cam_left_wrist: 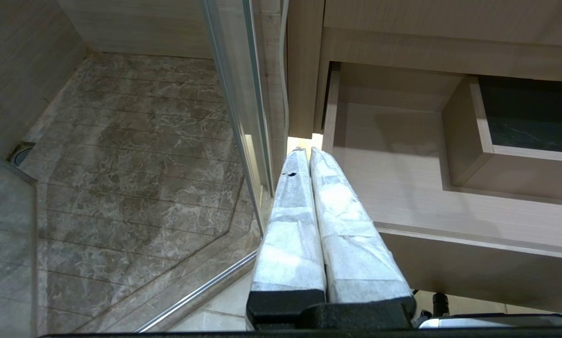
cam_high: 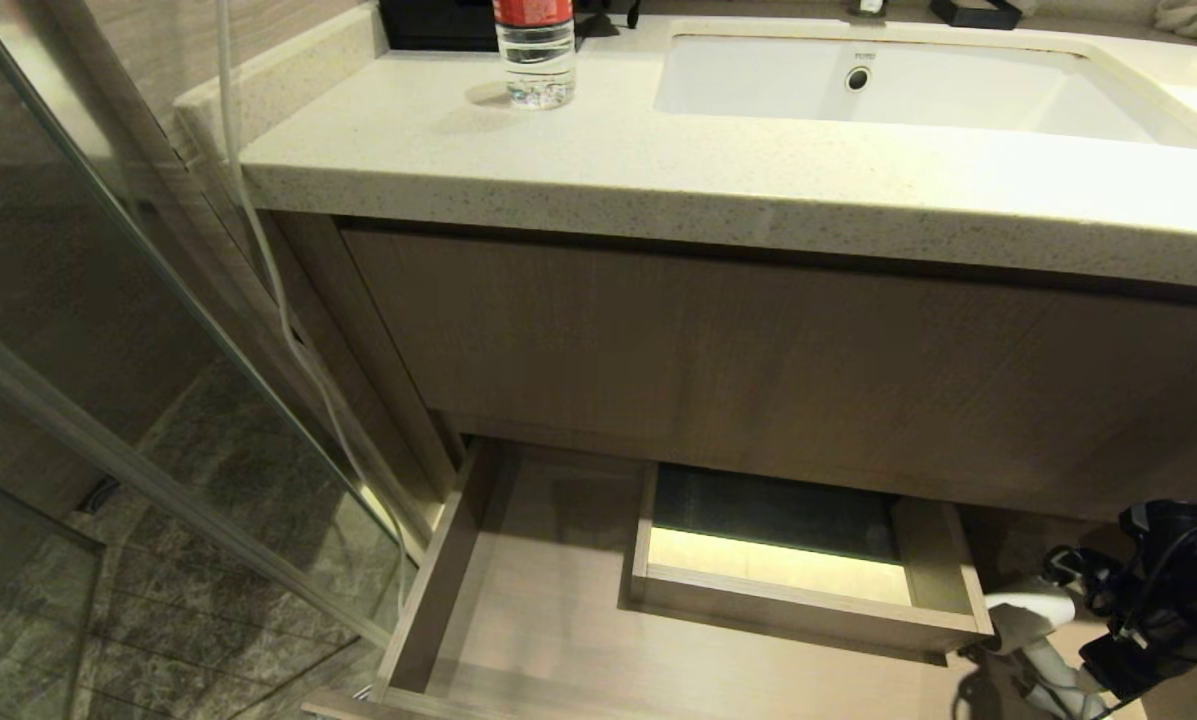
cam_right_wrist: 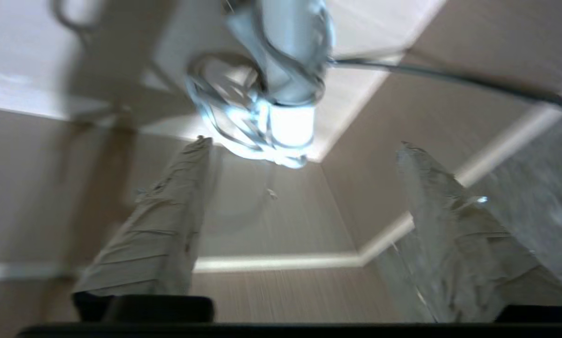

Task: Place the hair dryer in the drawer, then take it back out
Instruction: Take the hairdryer out

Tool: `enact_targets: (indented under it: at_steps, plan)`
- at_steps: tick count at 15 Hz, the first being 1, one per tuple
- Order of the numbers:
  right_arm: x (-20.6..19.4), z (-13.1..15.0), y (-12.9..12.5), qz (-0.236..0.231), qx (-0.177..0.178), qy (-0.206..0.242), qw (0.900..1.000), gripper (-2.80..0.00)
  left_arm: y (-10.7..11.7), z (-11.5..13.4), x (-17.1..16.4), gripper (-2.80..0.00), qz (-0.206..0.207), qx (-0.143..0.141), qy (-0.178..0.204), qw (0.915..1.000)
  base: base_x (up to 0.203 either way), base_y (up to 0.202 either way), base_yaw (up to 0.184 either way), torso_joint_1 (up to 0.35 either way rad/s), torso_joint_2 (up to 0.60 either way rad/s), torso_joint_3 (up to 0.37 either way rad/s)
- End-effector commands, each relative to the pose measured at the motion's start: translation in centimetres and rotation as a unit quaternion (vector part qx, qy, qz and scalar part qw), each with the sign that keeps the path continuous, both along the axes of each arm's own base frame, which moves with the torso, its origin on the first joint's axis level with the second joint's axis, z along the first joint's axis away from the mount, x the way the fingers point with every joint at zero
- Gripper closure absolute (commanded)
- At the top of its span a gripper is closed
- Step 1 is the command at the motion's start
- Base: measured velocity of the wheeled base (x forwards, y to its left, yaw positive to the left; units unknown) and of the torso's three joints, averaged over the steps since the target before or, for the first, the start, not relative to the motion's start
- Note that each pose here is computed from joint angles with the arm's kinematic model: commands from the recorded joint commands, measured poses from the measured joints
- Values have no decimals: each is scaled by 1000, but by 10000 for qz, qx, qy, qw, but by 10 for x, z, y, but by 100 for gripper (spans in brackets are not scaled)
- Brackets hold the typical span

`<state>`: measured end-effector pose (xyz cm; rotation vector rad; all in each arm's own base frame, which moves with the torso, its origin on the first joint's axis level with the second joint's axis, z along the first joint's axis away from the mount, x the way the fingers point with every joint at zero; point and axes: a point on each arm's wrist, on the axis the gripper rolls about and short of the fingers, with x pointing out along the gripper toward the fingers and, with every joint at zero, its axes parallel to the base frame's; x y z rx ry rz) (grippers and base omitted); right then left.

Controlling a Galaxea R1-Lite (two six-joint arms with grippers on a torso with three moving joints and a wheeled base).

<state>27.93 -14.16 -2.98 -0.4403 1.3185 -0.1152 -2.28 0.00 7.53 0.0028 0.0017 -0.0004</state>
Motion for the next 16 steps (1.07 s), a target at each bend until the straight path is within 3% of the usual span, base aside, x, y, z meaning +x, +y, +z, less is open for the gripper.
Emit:
enact_targets:
  at_steps: [1, 4, 7, 9, 16]
  plan:
    - [1, -8, 0, 29, 61, 58, 10000, -280, 0, 0, 0, 0, 2, 2, -1, 10000, 0, 0, 0, 0, 0, 0]
    - [4, -36, 1, 159, 364, 59, 9992, -280, 0, 0, 0, 0, 2, 2, -1, 10000, 0, 0, 0, 0, 0, 0]
    - [7, -38, 1, 198, 405, -9, 9990, -280, 0, 0, 0, 0, 2, 2, -1, 10000, 0, 0, 0, 0, 0, 0]
    - [12, -57, 1, 256, 543, 50, 9982, -280, 0, 0, 0, 0, 2, 2, -1, 10000, 0, 0, 0, 0, 0, 0]
    - [25, -72, -4, 279, 502, -51, 9983, -280, 0, 0, 0, 0, 2, 2, -1, 10000, 0, 0, 0, 0, 0, 0]
